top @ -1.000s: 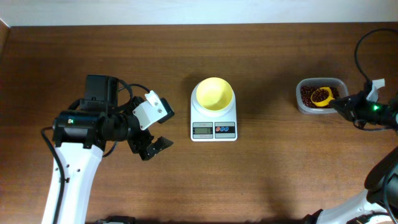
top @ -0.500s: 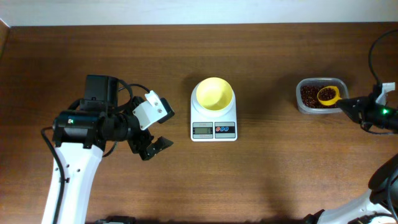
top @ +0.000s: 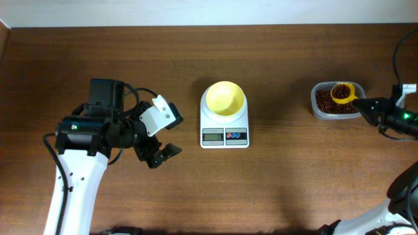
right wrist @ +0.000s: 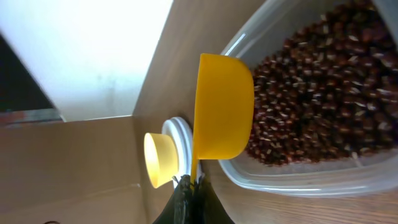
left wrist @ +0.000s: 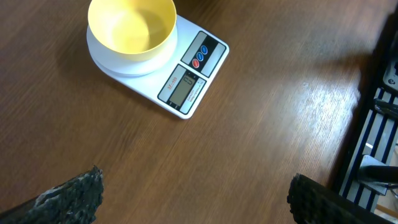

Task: Scoop item into bowl and weigh 50g on scale
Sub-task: 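Carry the filled scoop left over the yellow bowl with right gripper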

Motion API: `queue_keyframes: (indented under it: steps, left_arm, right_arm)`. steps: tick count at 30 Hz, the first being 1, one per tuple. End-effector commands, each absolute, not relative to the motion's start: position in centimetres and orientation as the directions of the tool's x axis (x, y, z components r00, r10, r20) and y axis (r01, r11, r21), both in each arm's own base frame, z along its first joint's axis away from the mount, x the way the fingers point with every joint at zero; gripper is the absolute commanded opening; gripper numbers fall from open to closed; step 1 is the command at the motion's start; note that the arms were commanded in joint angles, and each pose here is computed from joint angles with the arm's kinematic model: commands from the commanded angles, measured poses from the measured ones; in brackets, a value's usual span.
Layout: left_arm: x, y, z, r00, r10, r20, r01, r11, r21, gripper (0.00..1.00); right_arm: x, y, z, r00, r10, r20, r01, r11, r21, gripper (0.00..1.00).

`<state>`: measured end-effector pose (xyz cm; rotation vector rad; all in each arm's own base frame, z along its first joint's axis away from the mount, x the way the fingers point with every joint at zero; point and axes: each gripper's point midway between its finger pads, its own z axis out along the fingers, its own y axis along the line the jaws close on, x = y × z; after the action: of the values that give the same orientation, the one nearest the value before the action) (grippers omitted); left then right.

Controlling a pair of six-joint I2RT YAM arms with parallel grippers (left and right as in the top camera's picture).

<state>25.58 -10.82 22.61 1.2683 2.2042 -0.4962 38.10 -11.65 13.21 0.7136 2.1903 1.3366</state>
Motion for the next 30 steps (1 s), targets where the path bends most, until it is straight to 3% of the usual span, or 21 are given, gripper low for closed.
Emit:
queue_keyframes:
  steps: [1,30]
  left_arm:
    - [25.6,-10.8,23.5,-0.373,0.677,-0.635,0.879,0.476,-0.009,0.99]
    - [25.6,-10.8,23.5,-0.373,0.677,-0.635,0.879,0.476,-0.009,0.99]
  right_arm:
    - [38.2,-10.7,14.2,-0.760,0.640,-0.113,0.125,0.315,0.941,0.04]
    - [38.8,9.2,16.5,-0.971,0.203,-0.130,-0.087,0.211,0.974,0.04]
